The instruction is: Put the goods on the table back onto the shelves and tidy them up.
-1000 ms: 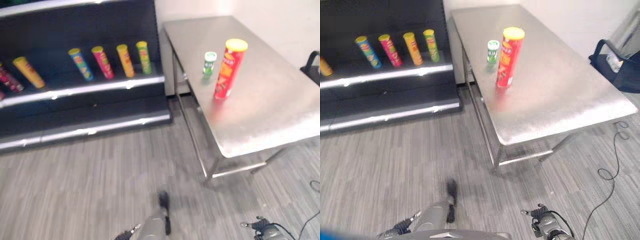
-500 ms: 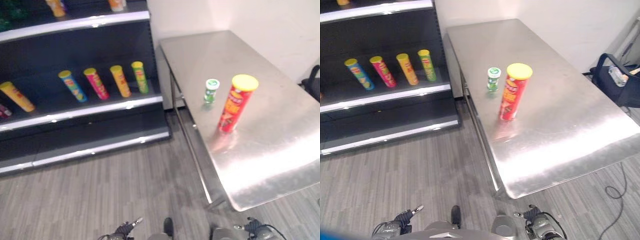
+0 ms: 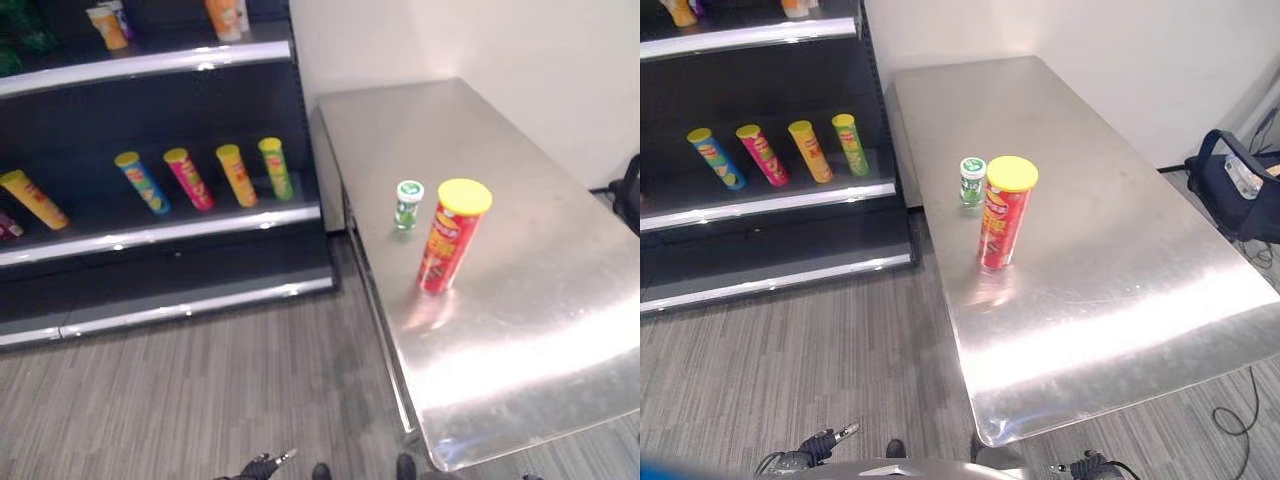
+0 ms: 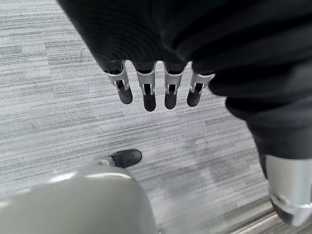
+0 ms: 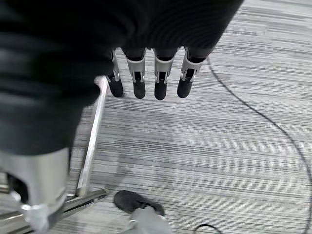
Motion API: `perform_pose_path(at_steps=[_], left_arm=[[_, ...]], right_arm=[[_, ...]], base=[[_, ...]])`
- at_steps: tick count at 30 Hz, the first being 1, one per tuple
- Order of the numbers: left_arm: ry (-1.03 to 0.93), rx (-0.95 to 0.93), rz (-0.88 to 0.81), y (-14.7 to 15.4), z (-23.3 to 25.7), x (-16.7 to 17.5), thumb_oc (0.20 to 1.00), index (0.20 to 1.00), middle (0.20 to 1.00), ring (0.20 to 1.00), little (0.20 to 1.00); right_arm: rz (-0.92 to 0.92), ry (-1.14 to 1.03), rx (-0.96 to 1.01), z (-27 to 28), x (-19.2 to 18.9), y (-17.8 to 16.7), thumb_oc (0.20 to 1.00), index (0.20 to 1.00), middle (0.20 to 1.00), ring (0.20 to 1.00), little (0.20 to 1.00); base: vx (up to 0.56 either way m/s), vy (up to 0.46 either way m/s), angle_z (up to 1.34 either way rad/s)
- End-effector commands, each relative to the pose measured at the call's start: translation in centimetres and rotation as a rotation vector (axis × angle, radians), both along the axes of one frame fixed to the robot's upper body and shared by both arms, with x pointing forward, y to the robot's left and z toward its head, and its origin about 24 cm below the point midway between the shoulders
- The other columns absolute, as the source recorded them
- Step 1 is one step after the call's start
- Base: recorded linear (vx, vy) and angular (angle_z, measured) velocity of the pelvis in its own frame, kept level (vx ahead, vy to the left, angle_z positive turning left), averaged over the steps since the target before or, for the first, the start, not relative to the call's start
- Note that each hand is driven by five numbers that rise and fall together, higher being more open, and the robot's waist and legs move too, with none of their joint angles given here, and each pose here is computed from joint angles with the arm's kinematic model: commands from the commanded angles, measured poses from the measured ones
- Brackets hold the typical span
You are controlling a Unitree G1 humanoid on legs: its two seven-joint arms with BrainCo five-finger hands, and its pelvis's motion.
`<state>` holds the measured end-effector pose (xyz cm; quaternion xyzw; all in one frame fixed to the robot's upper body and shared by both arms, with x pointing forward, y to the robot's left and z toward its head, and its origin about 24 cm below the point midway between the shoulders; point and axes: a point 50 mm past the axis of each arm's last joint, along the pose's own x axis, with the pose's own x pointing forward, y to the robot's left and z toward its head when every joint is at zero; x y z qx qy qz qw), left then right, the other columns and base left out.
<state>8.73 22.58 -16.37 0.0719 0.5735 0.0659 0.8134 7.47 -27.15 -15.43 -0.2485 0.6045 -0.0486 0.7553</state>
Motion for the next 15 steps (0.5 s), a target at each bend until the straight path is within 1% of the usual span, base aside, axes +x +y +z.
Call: perform_pose_path(at_steps=[1,2,4,6,8,11,13,15], left_arm=[[-0.023,0.039,-0.017,1.2,0.5,1.4,1.0,1.0,1.0,1.0,1.0],[-0.059,0.032,-0.021,1.0,0.8,2.6,1.0,1.0,1.0,1.0,1.0],[-0.084,0.027,-0.011,0.8,1.0,3.2,1.0,1.0,1.0,1.0,1.0],[-0.095,0.024,0.002,0.8,1.1,3.5,1.0,1.0,1.0,1.0,1.0],[-0.083,0.029,0.008,0.9,1.0,3.1,1.0,1.0,1.0,1.0,1.0],[-0.097,0.042,0.009,1.1,1.1,3.5,1.0,1.0,1.0,1.0,1.0],[-0.111,0.053,-0.007,1.1,1.3,4.0,1.0,1.0,1.0,1.0,1.0],[-0.115,0.048,-0.03,0.9,1.3,4.3,1.0,1.0,1.0,1.0,1.0]], right_arm=[[-0.007,-0.023,0.0,0.2,1.3,0.1,1.0,1.0,1.0,1.0,1.0],[-0.011,-0.047,-0.007,0.4,1.9,-0.2,1.0,1.0,1.0,1.0,1.0],[-0.017,-0.068,-0.018,0.7,2.4,-0.6,1.0,1.0,1.0,1.0,1.0],[-0.032,-0.073,-0.032,0.9,2.5,-1.1,1.0,1.0,1.0,1.0,1.0],[-0.046,-0.081,-0.042,1.1,2.7,-1.5,1.0,1.0,1.0,1.0,1.0],[-0.052,-0.084,-0.061,1.4,3.1,-2.0,1.0,1.0,1.0,1.0,1.0],[-0.109,-0.085,-0.068,1.5,2.9,-2.6,1.0,1.0,1.0,1.0,1.0],[-0.128,-0.083,-0.063,1.5,2.7,-2.7,1.0,1.0,1.0,1.0,1.0]], base=[[-0.07,-0.066,-0.01],[-0.08,-0.044,0.01],[-0.04,0.001,0.17],[0.09,0.1,0.19],[0.18,0.238,-0.2],[0.15,0.345,-0.53],[0.24,0.562,-0.58],[0.22,0.455,-0.29]])
